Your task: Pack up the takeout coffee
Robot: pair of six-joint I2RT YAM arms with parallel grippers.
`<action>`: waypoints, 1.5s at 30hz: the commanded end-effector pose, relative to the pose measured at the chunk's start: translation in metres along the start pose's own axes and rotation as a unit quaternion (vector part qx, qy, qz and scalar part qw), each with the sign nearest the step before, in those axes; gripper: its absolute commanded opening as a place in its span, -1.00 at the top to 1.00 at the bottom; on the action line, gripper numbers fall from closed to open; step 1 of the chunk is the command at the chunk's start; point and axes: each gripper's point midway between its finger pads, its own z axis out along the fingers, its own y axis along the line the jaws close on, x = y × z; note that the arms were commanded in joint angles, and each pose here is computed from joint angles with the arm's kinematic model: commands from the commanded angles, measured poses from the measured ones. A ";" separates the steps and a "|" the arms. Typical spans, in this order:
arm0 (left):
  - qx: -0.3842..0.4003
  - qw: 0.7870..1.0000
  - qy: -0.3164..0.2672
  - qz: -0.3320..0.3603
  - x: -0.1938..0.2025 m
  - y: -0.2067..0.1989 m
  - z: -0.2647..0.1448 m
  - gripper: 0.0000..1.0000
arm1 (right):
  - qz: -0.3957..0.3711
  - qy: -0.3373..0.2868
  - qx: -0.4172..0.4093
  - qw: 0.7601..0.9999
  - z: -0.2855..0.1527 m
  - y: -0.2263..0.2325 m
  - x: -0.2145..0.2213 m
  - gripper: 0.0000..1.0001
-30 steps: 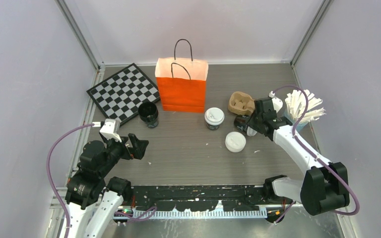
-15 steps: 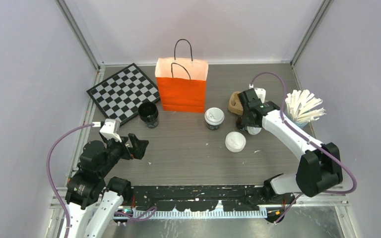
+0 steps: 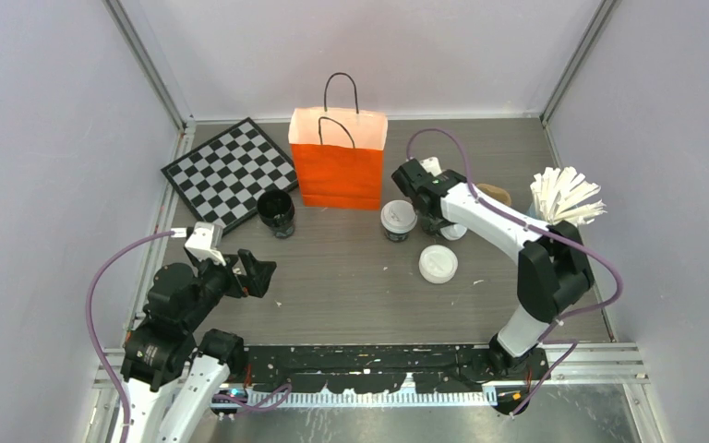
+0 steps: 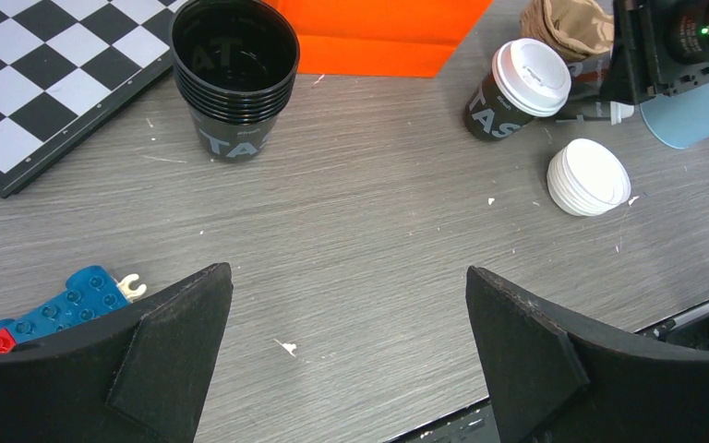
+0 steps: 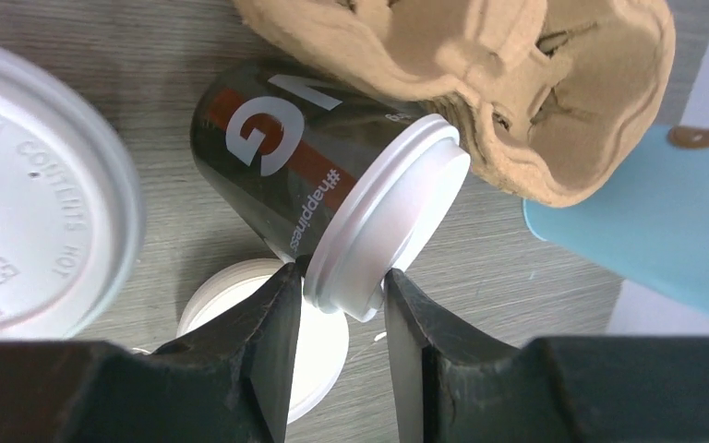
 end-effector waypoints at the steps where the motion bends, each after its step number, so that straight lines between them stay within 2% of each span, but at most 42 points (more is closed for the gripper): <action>1: 0.000 1.000 -0.027 0.012 -0.011 0.000 0.000 -0.99 | -0.074 -0.010 0.031 0.997 -0.015 -0.005 -0.015 0.13; 10: 0.000 1.000 -0.025 0.012 -0.010 0.001 0.000 -0.99 | -0.139 -0.020 0.075 0.987 -0.034 -0.008 -0.021 0.10; 12: 0.002 1.000 -0.027 0.012 -0.011 0.000 0.000 -0.99 | -0.123 -0.025 0.081 0.989 -0.036 -0.010 -0.020 0.10; 15: 0.001 1.000 -0.026 0.012 -0.010 0.000 0.000 -1.00 | -0.020 -0.035 0.067 0.997 -0.036 -0.013 -0.018 0.06; 18: 0.003 1.000 -0.027 0.012 -0.010 0.000 0.000 -0.99 | 0.103 -0.044 -0.023 0.993 -0.032 0.000 -0.014 -0.06; 20: 0.003 1.000 -0.027 0.013 -0.010 0.000 0.000 -0.99 | 0.193 -0.066 -0.070 0.976 -0.030 0.002 -0.021 -0.13; 23: 0.008 1.000 -0.026 0.014 -0.010 -0.002 0.000 -0.99 | 0.285 -0.106 -0.115 0.946 -0.031 -0.001 -0.026 -0.41; 26: 0.010 1.000 -0.025 0.014 -0.010 -0.003 0.001 -1.00 | 0.353 -0.139 -0.124 0.917 -0.026 -0.014 -0.027 -0.64; 29: 0.010 1.000 -0.023 0.014 -0.009 -0.002 0.001 -0.99 | 0.392 -0.168 -0.161 0.890 -0.026 -0.014 -0.033 -0.74; 33: 0.002 1.000 -0.022 0.013 -0.009 0.000 0.001 -0.99 | 0.455 -0.173 -0.182 0.854 -0.018 -0.017 -0.033 -0.72; 36: -0.001 1.000 -0.021 0.012 -0.009 0.001 0.001 -0.99 | 0.482 -0.181 -0.179 0.838 -0.011 -0.023 -0.035 -0.58; 42: 0.017 0.999 -0.021 0.018 -0.008 -0.005 0.001 -1.00 | 0.488 -0.167 -0.187 0.836 0.006 -0.021 -0.039 -0.28; 45: 0.021 0.999 -0.020 0.019 -0.008 -0.006 0.002 -1.00 | 0.492 -0.158 -0.184 0.836 0.012 -0.021 -0.037 -0.24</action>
